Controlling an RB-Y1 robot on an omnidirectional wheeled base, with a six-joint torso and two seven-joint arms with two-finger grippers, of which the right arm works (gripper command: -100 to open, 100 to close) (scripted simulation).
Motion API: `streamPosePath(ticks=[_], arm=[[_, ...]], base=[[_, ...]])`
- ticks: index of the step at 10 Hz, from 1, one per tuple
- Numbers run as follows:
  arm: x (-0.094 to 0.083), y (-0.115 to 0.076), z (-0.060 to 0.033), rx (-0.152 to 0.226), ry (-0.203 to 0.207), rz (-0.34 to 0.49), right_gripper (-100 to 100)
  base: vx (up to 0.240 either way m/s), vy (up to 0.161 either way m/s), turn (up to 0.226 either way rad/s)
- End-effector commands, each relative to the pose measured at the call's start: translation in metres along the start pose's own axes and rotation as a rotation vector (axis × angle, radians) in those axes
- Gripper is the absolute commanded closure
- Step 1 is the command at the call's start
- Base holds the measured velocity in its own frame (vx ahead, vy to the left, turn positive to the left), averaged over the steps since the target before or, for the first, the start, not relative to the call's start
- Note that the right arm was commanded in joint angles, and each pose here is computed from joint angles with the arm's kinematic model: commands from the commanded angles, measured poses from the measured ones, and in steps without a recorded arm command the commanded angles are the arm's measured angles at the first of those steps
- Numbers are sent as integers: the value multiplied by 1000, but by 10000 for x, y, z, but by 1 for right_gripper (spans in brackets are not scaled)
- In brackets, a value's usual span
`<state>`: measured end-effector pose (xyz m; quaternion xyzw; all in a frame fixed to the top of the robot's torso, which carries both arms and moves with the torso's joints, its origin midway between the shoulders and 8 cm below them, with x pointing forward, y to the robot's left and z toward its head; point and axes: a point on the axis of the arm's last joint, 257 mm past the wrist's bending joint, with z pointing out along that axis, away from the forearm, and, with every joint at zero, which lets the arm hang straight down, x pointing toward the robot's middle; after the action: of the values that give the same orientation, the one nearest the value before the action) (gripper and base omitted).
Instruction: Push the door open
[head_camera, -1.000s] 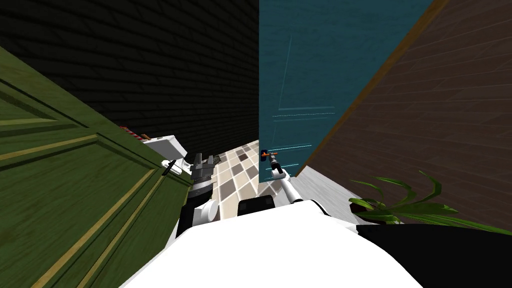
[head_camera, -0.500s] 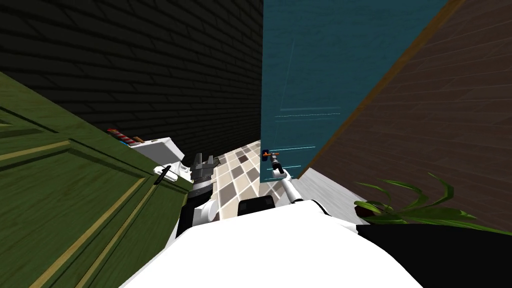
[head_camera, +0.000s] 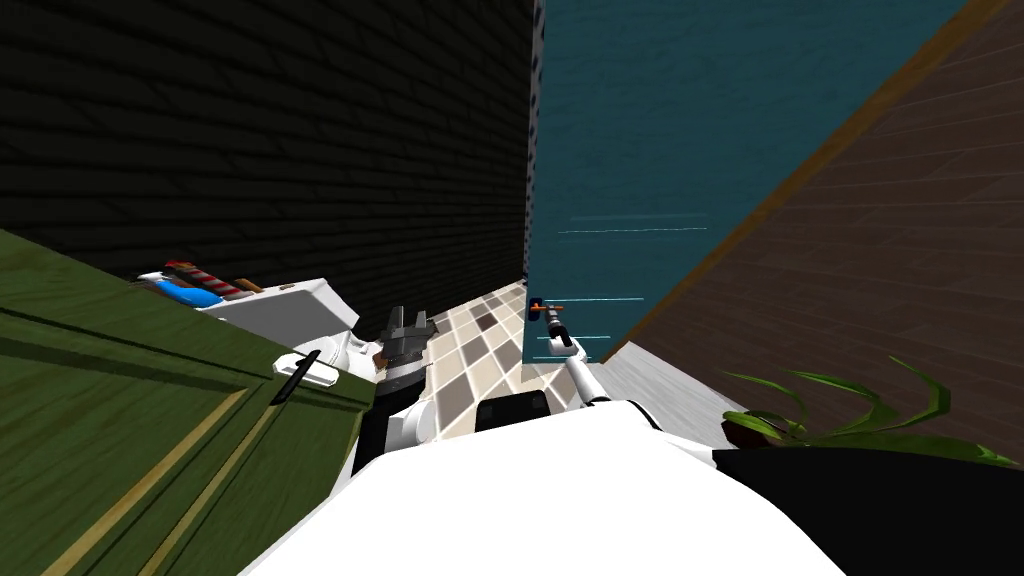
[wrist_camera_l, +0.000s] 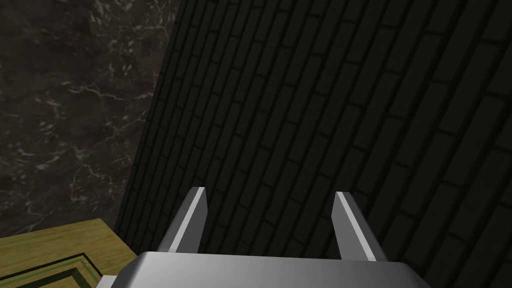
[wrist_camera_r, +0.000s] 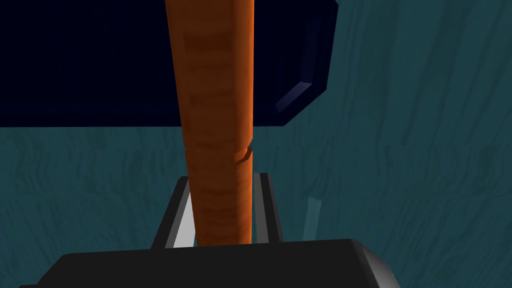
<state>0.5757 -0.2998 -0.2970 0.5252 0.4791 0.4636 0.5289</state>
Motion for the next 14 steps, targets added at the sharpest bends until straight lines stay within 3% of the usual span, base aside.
streamPosePath(ticks=[1, 14], arm=[[-180, 61, 20, -13, -29, -8, 100], [-1010, 57, -60, -13, -188, 1, 100]], base=[[200, 77, -61], [179, 81, -68]])
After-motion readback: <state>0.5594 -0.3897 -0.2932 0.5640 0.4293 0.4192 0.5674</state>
